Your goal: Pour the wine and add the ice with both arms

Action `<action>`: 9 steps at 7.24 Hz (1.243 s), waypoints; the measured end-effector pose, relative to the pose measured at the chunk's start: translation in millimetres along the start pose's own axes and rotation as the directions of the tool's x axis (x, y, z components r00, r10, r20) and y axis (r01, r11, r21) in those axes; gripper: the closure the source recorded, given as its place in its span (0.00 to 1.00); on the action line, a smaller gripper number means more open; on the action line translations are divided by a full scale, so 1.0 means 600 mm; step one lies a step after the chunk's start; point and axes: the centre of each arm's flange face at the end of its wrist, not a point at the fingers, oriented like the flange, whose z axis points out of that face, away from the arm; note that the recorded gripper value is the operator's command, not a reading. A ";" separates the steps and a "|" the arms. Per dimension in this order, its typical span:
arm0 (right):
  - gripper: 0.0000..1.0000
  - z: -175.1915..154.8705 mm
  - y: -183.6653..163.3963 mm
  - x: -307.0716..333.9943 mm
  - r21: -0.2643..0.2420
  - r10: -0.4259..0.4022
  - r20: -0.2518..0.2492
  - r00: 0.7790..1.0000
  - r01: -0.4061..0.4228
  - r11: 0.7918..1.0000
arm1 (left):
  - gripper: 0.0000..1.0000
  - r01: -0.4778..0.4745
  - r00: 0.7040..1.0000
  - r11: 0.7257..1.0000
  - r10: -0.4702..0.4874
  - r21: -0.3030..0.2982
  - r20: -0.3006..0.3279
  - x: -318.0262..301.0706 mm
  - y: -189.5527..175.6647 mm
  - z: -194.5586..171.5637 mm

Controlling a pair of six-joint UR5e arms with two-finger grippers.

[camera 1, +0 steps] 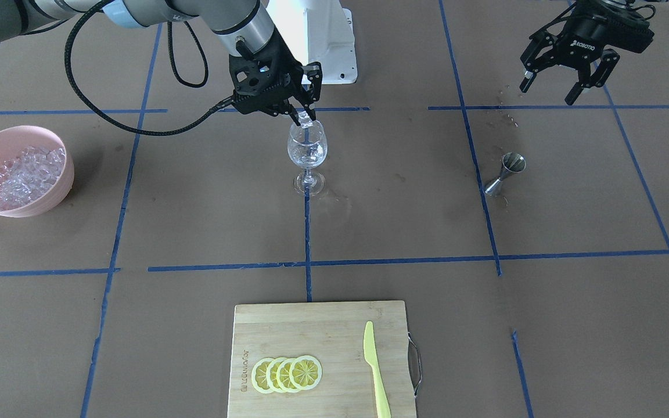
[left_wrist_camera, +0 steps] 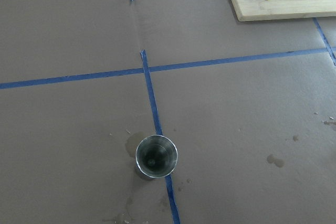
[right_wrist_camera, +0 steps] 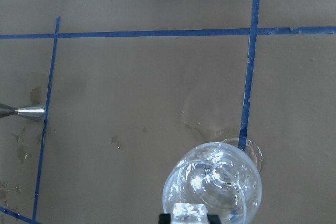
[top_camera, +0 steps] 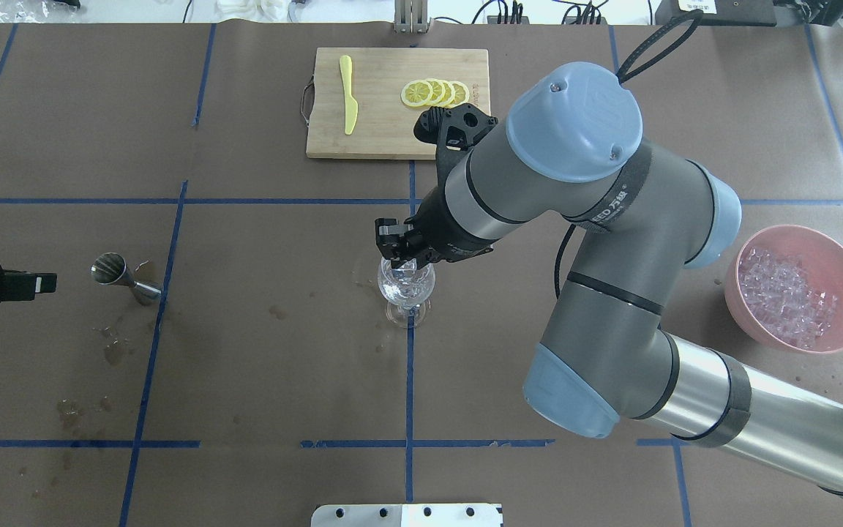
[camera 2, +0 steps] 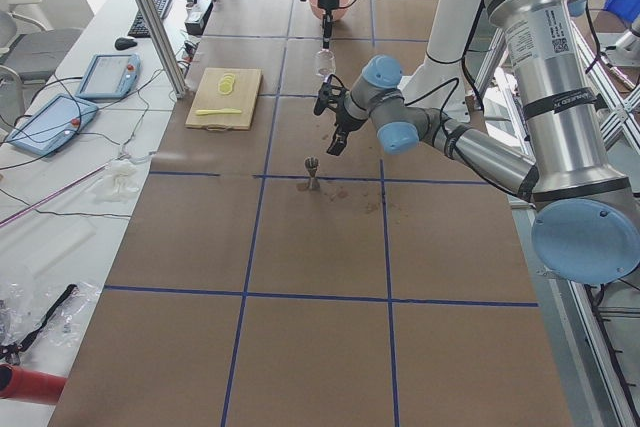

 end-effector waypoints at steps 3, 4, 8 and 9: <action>0.00 0.006 0.004 0.002 0.003 -0.008 -0.006 1.000 0.008 1.000 | 0.00 -0.038 0.999 0.999 0.038 0.002 0.027 -0.019 -0.023 -0.022; 0.00 0.004 0.005 0.000 0.006 -0.007 -0.004 1.000 0.007 1.000 | 0.00 -0.061 0.997 0.998 0.061 0.001 0.050 -0.026 -0.036 -0.032; 0.00 -0.044 -0.013 0.026 0.012 0.041 -0.068 0.997 -0.040 0.999 | 0.00 -0.177 0.956 0.984 0.173 -0.005 0.235 -0.035 -0.216 -0.096; 0.00 -0.064 -0.032 0.050 0.019 0.055 -0.098 0.994 -0.053 0.998 | 0.00 -0.172 0.952 0.985 0.171 -0.018 0.254 -0.040 -0.252 -0.100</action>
